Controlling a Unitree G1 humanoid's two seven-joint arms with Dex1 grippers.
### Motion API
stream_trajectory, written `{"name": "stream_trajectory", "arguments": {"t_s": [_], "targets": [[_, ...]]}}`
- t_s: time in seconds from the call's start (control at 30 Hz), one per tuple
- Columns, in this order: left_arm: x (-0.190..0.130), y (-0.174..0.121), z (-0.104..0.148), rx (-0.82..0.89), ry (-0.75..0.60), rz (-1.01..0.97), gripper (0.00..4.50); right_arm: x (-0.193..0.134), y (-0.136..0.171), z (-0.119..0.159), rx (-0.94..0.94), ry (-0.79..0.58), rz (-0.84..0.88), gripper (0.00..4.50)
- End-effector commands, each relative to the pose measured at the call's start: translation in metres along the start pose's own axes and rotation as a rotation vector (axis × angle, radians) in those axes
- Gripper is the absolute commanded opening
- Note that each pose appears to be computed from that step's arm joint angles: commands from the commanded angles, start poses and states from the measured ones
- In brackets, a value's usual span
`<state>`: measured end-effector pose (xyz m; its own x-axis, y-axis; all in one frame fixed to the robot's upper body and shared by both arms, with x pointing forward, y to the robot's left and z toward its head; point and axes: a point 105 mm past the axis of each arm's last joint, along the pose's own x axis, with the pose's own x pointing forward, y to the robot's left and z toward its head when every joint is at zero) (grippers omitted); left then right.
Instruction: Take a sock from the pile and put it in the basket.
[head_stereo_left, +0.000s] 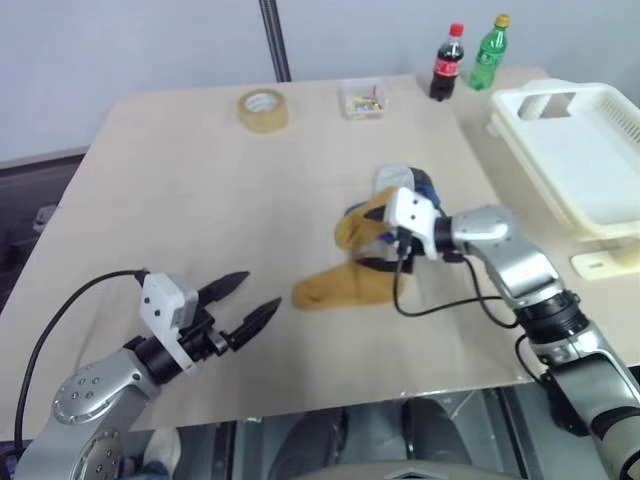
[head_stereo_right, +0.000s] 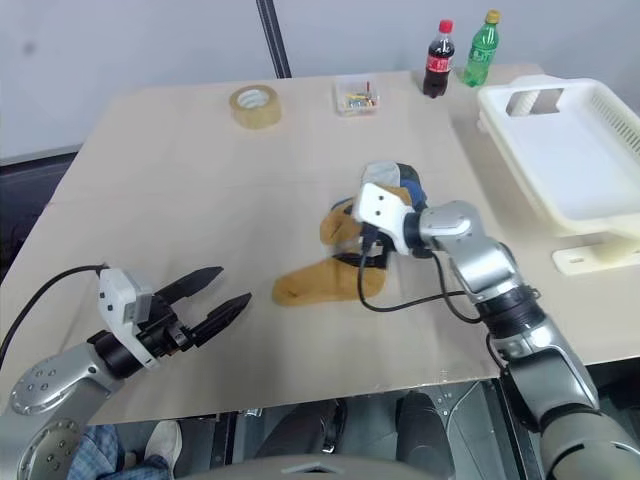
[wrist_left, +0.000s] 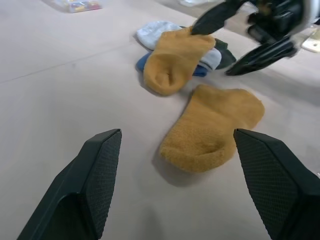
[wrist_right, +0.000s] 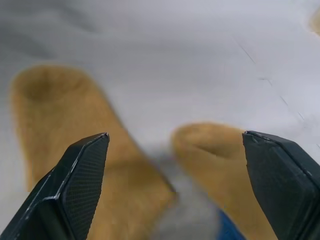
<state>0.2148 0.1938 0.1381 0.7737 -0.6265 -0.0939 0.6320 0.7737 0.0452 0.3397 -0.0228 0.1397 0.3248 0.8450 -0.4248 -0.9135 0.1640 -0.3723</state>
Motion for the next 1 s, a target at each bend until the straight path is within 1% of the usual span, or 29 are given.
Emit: {"name": "stream_trajectory", "arguments": {"t_s": [0.03, 0.07, 0.1, 0.13, 0.17, 0.2, 0.23, 0.27, 0.3, 0.37, 0.4, 0.43, 0.47, 0.8, 0.87, 1.0], "targets": [[-0.002, -0.002, 0.004, 0.013, -0.007, -0.006, 3.81, 0.010, -0.011, 0.012, -0.023, 0.040, -0.049, 4.42], [-0.002, -0.002, 0.004, 0.013, -0.006, -0.002, 3.81, 0.014, -0.012, 0.011, -0.022, 0.060, -0.054, 4.42], [-0.002, -0.002, 0.003, 0.011, -0.006, 0.002, 3.81, 0.018, -0.015, 0.011, -0.012, 0.073, -0.066, 3.92], [-0.002, -0.003, 0.003, 0.010, -0.005, 0.004, 3.81, 0.021, -0.018, 0.011, 0.004, 0.075, -0.078, 3.81], [-0.002, -0.003, 0.003, 0.009, -0.006, 0.005, 3.81, 0.023, -0.019, 0.012, 0.027, 0.074, -0.083, 3.16], [-0.002, -0.003, 0.003, 0.009, -0.007, 0.007, 3.81, 0.025, -0.019, 0.012, 0.040, 0.076, -0.083, 2.73], [-0.002, -0.003, 0.003, 0.009, -0.007, 0.008, 3.81, 0.026, -0.019, 0.010, 0.036, 0.092, -0.078, 2.38], [-0.002, -0.003, 0.003, 0.008, -0.008, 0.010, 3.81, 0.026, -0.018, 0.008, 0.026, 0.106, -0.072, 2.19], [-0.003, -0.003, 0.003, 0.008, -0.009, 0.012, 3.81, 0.026, -0.017, 0.006, 0.015, 0.118, -0.063, 1.61], [-0.003, -0.002, 0.003, 0.008, -0.010, 0.015, 3.81, 0.026, -0.013, 0.004, -0.006, 0.136, -0.043, 1.24], [-0.003, -0.002, 0.003, 0.008, -0.011, 0.017, 3.81, 0.026, -0.012, 0.002, -0.012, 0.145, -0.032, 0.88], [-0.003, -0.002, 0.003, 0.009, -0.011, 0.018, 3.81, 0.026, -0.010, 0.000, -0.022, 0.156, -0.021, 0.30], [-0.002, -0.001, 0.003, 0.009, -0.012, 0.019, 3.81, 0.026, -0.009, -0.001, -0.029, 0.164, -0.015, 0.03], [-0.002, -0.001, 0.003, 0.011, -0.015, 0.020, 3.81, 0.027, -0.011, 0.003, -0.059, 0.155, -0.022, 0.03], [-0.002, 0.000, 0.003, 0.011, -0.014, 0.019, 3.81, 0.027, -0.012, 0.004, -0.070, 0.153, -0.027, 0.57], [-0.002, -0.001, 0.002, 0.008, -0.013, 0.020, 3.81, 0.028, -0.012, 0.006, -0.052, 0.130, -0.035, 2.28]]}}
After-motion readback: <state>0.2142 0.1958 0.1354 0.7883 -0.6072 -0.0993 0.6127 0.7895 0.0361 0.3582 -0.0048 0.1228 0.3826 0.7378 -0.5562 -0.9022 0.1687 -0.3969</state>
